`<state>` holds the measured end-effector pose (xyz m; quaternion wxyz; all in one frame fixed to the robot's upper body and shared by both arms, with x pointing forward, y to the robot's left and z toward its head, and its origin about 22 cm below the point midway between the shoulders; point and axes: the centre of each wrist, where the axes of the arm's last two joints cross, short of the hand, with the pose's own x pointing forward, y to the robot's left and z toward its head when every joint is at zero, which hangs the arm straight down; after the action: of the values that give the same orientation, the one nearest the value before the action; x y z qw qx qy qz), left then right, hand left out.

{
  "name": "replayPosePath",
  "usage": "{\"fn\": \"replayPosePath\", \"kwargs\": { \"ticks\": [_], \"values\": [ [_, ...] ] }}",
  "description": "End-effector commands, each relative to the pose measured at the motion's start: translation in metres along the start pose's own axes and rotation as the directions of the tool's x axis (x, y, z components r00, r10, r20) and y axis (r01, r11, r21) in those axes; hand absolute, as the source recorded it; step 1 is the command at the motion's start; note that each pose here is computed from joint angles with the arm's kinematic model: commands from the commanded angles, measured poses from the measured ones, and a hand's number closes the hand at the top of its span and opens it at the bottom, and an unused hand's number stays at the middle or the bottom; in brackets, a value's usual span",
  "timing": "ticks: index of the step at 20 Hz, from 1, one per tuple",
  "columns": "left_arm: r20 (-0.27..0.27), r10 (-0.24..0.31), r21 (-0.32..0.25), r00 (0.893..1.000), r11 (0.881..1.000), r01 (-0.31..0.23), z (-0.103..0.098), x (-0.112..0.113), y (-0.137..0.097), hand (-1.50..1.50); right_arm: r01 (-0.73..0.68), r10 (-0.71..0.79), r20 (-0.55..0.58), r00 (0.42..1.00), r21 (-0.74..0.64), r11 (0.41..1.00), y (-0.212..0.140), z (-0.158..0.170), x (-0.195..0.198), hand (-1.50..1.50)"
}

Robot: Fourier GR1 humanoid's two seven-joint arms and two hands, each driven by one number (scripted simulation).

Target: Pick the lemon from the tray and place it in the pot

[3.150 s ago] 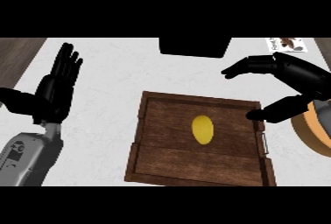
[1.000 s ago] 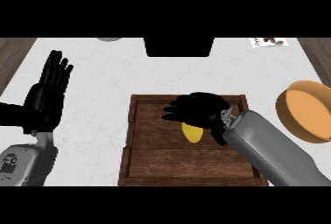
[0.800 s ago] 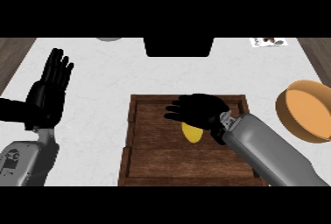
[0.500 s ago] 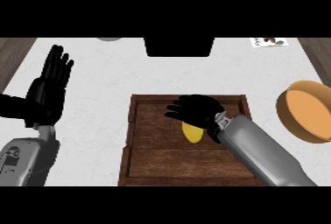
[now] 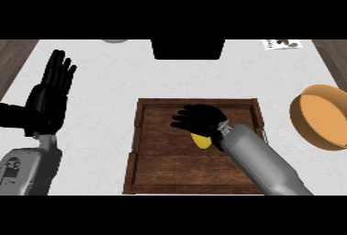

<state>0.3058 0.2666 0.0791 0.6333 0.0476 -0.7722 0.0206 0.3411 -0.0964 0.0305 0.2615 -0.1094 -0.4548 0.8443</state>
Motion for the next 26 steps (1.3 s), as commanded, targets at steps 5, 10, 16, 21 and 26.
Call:
{"fn": "replayPosePath", "kwargs": {
  "ticks": [5,10,16,21,26],
  "values": [
    [-0.011,0.004,-0.015,1.0,1.0,-0.004,0.002,-0.006,-0.013,0.0,-0.093,0.091,0.167,0.982,0.004,0.996,0.025,-0.021,0.001,1.5],
    [0.015,-0.002,0.012,1.0,1.0,0.001,0.001,0.003,0.0,0.0,-0.109,0.113,0.187,0.976,-0.031,0.994,0.041,-0.025,0.029,1.5],
    [-0.001,0.0,-0.001,1.0,1.0,0.0,-0.011,0.005,0.008,0.0,-0.147,0.166,0.149,0.975,-0.131,0.98,0.037,-0.005,0.02,1.5],
    [-0.004,-0.007,0.008,1.0,1.0,0.007,0.002,0.004,0.005,0.0,-0.088,0.064,-0.092,0.994,-0.284,0.955,-0.01,0.001,0.015,1.5],
    [-0.012,-0.004,0.031,1.0,1.0,0.004,0.005,0.0,0.01,0.0,0.131,-0.433,-0.499,0.751,-0.53,0.838,-0.015,0.022,-0.024,1.5]
  ]
}}
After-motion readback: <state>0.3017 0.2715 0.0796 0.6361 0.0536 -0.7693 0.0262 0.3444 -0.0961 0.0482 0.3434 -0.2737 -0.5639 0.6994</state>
